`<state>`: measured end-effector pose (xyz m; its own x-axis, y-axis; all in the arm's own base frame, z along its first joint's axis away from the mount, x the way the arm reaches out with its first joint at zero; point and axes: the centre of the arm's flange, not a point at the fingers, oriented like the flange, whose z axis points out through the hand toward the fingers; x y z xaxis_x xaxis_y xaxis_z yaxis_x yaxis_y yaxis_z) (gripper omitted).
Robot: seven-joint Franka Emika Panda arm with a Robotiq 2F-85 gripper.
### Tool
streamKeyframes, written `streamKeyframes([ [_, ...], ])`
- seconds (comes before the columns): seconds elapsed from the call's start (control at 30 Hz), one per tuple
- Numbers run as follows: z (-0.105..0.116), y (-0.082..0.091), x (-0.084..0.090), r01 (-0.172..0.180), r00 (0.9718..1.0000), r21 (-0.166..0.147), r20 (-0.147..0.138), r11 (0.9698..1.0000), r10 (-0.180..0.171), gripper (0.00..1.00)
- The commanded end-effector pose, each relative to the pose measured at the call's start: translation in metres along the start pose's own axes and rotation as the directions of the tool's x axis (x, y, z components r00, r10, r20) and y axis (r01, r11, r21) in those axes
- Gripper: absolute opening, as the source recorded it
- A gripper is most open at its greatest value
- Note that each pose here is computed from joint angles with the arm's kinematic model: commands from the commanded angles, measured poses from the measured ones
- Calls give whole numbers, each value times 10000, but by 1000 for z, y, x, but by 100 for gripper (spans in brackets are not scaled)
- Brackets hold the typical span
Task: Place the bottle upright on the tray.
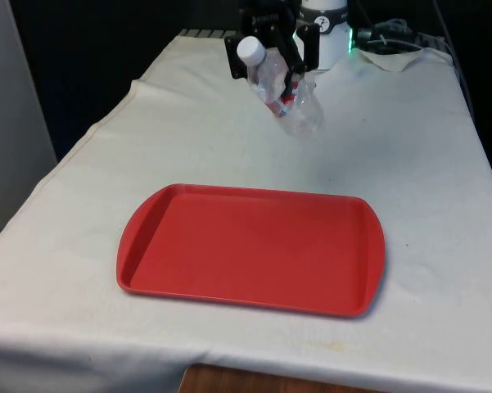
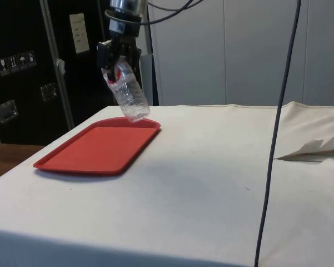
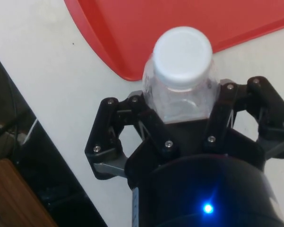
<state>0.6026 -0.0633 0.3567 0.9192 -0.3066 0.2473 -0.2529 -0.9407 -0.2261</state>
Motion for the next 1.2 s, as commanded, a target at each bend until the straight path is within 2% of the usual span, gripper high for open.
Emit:
streamKeyframes([
  [0.0,-1,-3,1,79,9998,146,-172,9999,-76,0],
  [0.13,-1,-4,2,393,9986,247,-367,9989,-383,0],
  [0.17,0,-1,1,304,9994,106,-191,9995,-302,0],
  [0.2,0,-4,2,440,9983,261,-396,9987,-430,0],
  [0.4,1,-4,4,789,9947,340,-685,9963,-765,0],
  [0.43,2,-4,5,893,9933,359,-769,9954,-863,0],
  [0.47,3,-2,4,847,9946,242,-625,9961,-830,0],
  [0.5,3,-5,5,956,9924,369,-811,9947,-924,0],
  [0.6,3,-5,6,1116,9898,376,-934,9930,-1077,0],
  [0.63,4,-6,7,1245,9873,391,-1042,9914,-1199,0],
  [0.7,4,-6,8,1338,9854,406,-1118,9902,-1285,0],
  [0.73,6,-3,6,1299,9872,289,-969,9911,-1266,0],
  [0.77,5,-7,7,1405,9841,410,-1151,9892,-1350,0],
  [0.83,6,-7,7,1572,9803,418,-1277,9867,-1507,0],
  [0.87,6,-7,7,1572,9803,418,-1277,9867,-1507,0],
  [0.9,6,-7,8,1643,9786,419,-1323,9855,-1575,0],
  [0.93,6,-7,8,1761,9755,430,-1417,9834,-1685,0],
  [0.97,6,-8,8,1814,9742,437,-1445,9824,-1735,0],
  [1.0,8,-4,7,1785,9767,318,-1267,9834,-1731,0],
  [1.03,7,-8,8,1885,9724,433,-1481,9811,-1803,0],
  [1.1,7,-9,8,2004,9690,431,-1560,9788,-1916,0],
  [1.13,8,-9,8,2129,9651,434,-1655,9761,-2031,0],
  [1.17,9,-10,8,2189,9632,441,-1692,9748,-2087,0],
])
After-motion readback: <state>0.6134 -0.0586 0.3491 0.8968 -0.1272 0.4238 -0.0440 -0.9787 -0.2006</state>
